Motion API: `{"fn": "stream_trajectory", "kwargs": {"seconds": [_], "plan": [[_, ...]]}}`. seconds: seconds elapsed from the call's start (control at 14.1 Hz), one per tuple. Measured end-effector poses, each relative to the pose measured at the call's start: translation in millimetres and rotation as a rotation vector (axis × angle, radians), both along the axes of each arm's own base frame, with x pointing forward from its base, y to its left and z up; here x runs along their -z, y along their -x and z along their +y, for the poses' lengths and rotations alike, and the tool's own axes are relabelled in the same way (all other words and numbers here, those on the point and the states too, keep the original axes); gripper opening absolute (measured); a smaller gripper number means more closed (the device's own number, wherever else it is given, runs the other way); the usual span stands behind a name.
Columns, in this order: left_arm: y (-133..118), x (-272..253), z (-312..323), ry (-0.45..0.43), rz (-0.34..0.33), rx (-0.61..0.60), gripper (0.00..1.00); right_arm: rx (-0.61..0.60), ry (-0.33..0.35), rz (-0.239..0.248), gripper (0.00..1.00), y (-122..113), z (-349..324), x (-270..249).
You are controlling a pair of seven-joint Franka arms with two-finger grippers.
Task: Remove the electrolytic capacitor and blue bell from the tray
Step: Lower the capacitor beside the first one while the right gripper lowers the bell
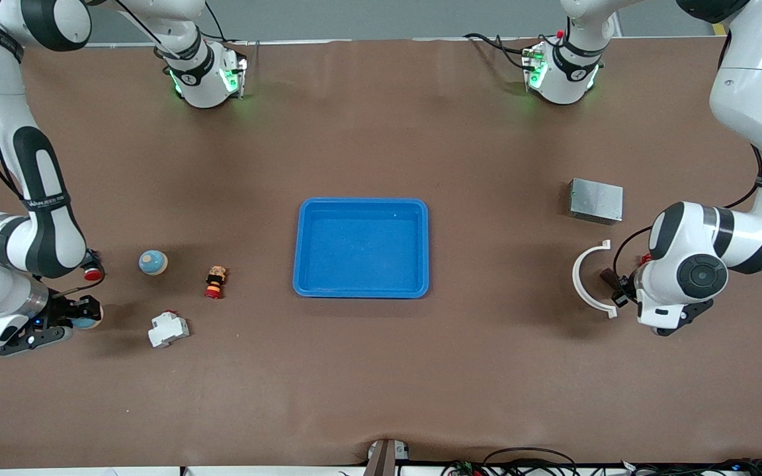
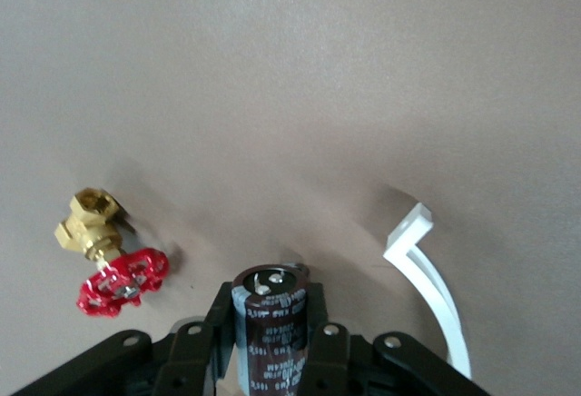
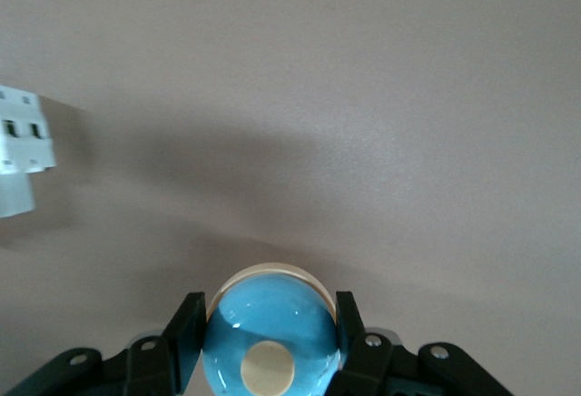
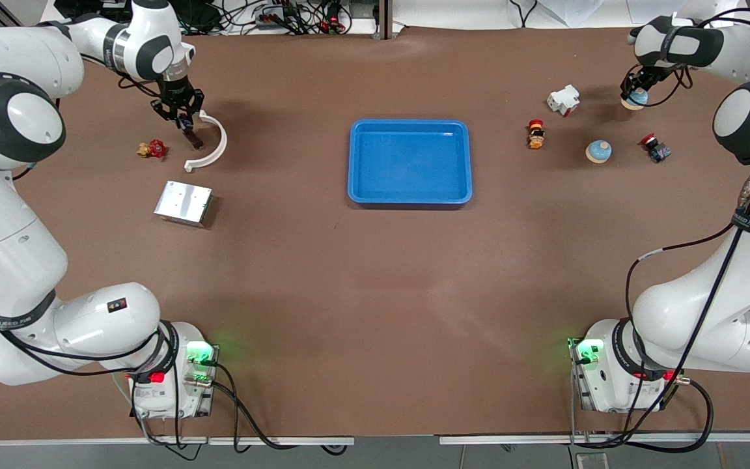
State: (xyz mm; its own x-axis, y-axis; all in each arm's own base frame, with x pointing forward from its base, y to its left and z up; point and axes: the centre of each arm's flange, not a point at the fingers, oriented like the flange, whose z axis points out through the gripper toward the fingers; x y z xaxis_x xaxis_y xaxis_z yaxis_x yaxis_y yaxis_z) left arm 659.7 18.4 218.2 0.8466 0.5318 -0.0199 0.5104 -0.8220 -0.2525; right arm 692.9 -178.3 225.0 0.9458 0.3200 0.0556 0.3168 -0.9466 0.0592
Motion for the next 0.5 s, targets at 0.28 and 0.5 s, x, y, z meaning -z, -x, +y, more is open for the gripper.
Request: {"fn": "stream_trajectory", "kwargs": {"seconds": [0.28, 0.5], "plan": [[-1, 1, 58, 0.053, -0.054, 0.106, 0.34, 0.004, -0.022, -0.001, 0.63, 1, -13, 21], [-1, 9, 73, 0.042, -0.088, 0.183, 0.34, 0.004, -0.064, -0.013, 0.63, 1, -15, 24]]}}
